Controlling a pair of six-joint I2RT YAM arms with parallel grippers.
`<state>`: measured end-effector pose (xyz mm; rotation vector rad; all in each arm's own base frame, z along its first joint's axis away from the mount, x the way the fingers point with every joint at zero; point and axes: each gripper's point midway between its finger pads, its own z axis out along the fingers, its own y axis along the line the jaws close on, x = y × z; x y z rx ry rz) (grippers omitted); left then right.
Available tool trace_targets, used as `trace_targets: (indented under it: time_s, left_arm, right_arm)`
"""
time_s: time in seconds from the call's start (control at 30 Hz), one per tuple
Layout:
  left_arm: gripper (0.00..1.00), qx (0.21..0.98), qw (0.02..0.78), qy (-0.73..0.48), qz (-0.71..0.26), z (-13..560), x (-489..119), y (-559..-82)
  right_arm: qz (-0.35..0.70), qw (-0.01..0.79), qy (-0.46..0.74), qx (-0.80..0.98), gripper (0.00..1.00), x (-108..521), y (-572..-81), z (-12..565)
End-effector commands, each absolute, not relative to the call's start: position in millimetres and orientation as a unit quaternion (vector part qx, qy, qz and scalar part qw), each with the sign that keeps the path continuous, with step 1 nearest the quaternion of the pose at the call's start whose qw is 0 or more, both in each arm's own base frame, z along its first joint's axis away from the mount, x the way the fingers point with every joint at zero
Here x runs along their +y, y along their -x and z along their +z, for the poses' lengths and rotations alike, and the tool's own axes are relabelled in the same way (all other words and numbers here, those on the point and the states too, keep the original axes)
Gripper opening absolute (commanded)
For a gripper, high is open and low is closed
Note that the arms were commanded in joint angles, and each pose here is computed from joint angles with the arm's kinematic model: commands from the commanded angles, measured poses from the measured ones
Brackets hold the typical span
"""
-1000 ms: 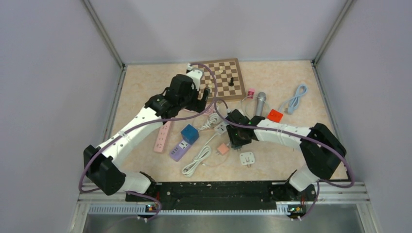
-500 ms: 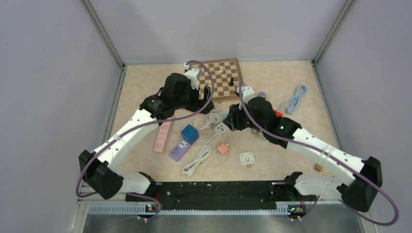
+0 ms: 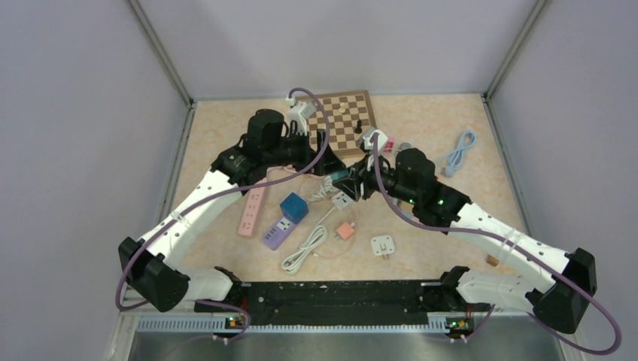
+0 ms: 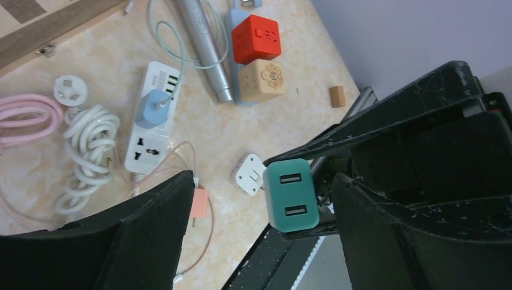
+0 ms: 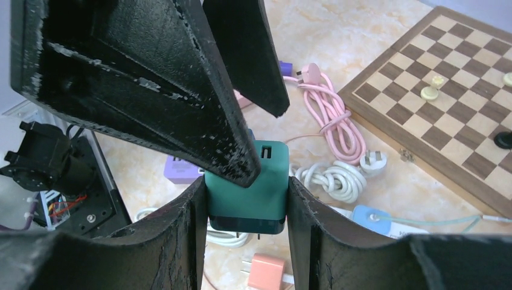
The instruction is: Insert the plug
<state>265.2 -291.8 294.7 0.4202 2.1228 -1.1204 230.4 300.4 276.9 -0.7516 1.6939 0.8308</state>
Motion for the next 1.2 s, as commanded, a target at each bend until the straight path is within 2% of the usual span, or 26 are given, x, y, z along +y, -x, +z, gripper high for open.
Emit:
trace_targets:
  time_s: [0.0,0.23,0.33,0.4,0.43,0.47,0.5,0.57,0.67,0.7,0.87,1.0,1.17]
  left_arm:
    - [0.84,0.787,0.323,-0.19,-0.49,318,-300,-243]
    - [0.59,0.792,0.283,-0.208,-0.5,308,-303,-232]
    - [0.45,0.796,0.273,-0.212,-0.496,303,-304,-233]
    - [0.31,0.795,0.269,-0.218,-0.498,304,-305,-232]
    - [0.21,0.795,0.265,-0.222,-0.499,304,-306,-232]
    - [0.06,0.793,0.265,-0.225,-0.5,304,-306,-232]
    - [0.0,0.794,0.267,-0.227,-0.496,303,-305,-232]
    - [0.0,0.796,0.284,-0.236,-0.479,299,-302,-236]
    - [0.0,0.806,0.336,-0.253,-0.416,288,-286,-251]
    - [0.0,0.81,0.355,-0.257,-0.39,283,-279,-257]
    - [0.0,0.833,0.43,-0.258,-0.232,250,-225,-286]
    - [0.0,0.835,0.434,-0.301,-0.156,216,-197,-284]
    - [0.0,0.857,0.415,-0.287,-0.105,193,-174,-284]
  right_arm:
    - [0.361,0.562,0.349,0.657,0.38,313,-229,302]
    - [0.356,0.566,0.351,0.656,0.38,315,-233,300]
    - [0.364,0.563,0.349,0.655,0.38,317,-232,300]
    - [0.366,0.562,0.346,0.656,0.38,317,-232,300]
    - [0.366,0.561,0.344,0.658,0.39,317,-232,300]
    - [0.367,0.559,0.343,0.66,0.39,318,-232,299]
    - [0.368,0.558,0.339,0.662,0.42,318,-233,299]
    - [0.369,0.553,0.331,0.669,0.56,318,-234,297]
    - [0.361,0.552,0.307,0.686,0.96,312,-238,292]
    - [0.357,0.552,0.301,0.69,0.98,310,-239,290]
    - [0.351,0.555,0.263,0.707,0.99,293,-236,284]
    - [0.35,0.552,0.224,0.723,0.99,280,-234,275]
    - [0.342,0.519,0.193,0.759,0.99,273,-231,248]
